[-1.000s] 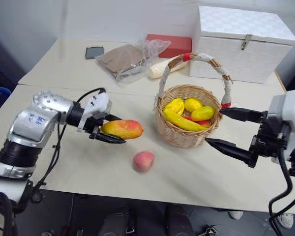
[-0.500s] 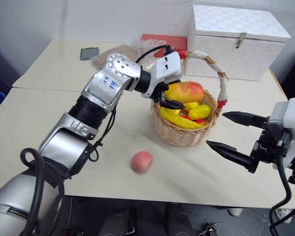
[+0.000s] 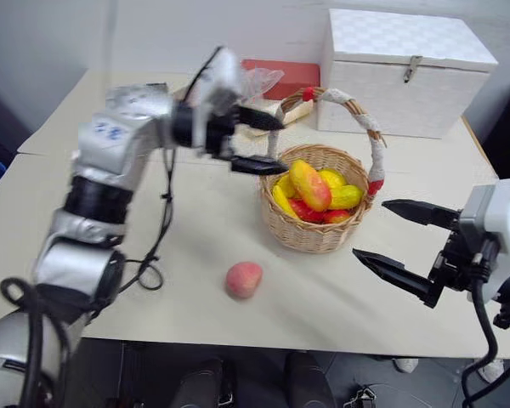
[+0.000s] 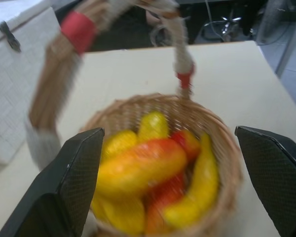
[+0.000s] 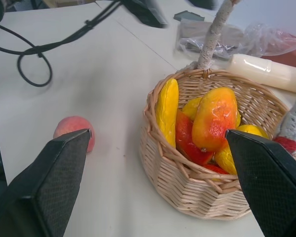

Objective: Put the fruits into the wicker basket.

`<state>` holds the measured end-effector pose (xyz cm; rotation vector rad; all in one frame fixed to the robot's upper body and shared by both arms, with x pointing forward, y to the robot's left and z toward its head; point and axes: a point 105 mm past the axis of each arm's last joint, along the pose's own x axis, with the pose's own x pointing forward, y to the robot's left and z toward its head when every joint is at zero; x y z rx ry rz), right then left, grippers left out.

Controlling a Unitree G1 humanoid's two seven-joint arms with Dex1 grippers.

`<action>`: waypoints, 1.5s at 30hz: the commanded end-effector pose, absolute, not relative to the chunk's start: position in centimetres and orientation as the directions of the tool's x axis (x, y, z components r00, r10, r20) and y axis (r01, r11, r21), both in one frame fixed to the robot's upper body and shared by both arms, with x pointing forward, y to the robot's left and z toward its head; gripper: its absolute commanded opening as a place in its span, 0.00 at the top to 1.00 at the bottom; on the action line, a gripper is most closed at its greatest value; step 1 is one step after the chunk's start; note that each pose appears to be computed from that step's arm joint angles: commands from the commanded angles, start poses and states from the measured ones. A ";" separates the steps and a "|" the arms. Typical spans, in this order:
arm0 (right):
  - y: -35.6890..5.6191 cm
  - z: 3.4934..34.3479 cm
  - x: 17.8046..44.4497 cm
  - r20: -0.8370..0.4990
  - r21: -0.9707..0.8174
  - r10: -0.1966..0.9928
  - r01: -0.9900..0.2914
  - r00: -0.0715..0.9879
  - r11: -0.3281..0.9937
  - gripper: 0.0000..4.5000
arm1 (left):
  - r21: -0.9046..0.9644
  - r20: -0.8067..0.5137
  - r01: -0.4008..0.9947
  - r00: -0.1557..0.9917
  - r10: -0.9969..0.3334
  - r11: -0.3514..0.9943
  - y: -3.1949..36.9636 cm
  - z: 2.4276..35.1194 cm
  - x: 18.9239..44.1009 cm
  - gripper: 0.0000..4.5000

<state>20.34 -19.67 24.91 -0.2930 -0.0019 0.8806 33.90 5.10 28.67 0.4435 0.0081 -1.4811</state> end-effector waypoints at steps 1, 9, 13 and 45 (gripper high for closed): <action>-19.8 25.3 20.2 -0.123 -0.269 0.776 -0.773 0.619 0.574 0.00 | 0.302 -0.385 0.947 0.019 -0.923 -0.106 9.3 27.3 30.0 0.01; -19.7 24.2 19.6 -0.191 -0.218 0.814 -0.833 0.548 0.509 0.00 | 0.240 -0.624 0.946 -0.022 -0.781 -0.219 13.6 19.9 27.3 0.01; -19.3 24.0 19.3 -0.196 -0.207 0.825 -0.845 0.530 0.494 0.00 | 0.225 -0.552 0.957 -0.032 -0.833 -0.185 10.6 17.5 27.7 0.01; -17.8 25.1 19.0 -0.167 -0.205 0.813 -0.826 0.558 0.525 0.00 | 0.217 -0.484 0.933 -0.152 -0.862 -0.286 6.4 20.0 29.5 0.44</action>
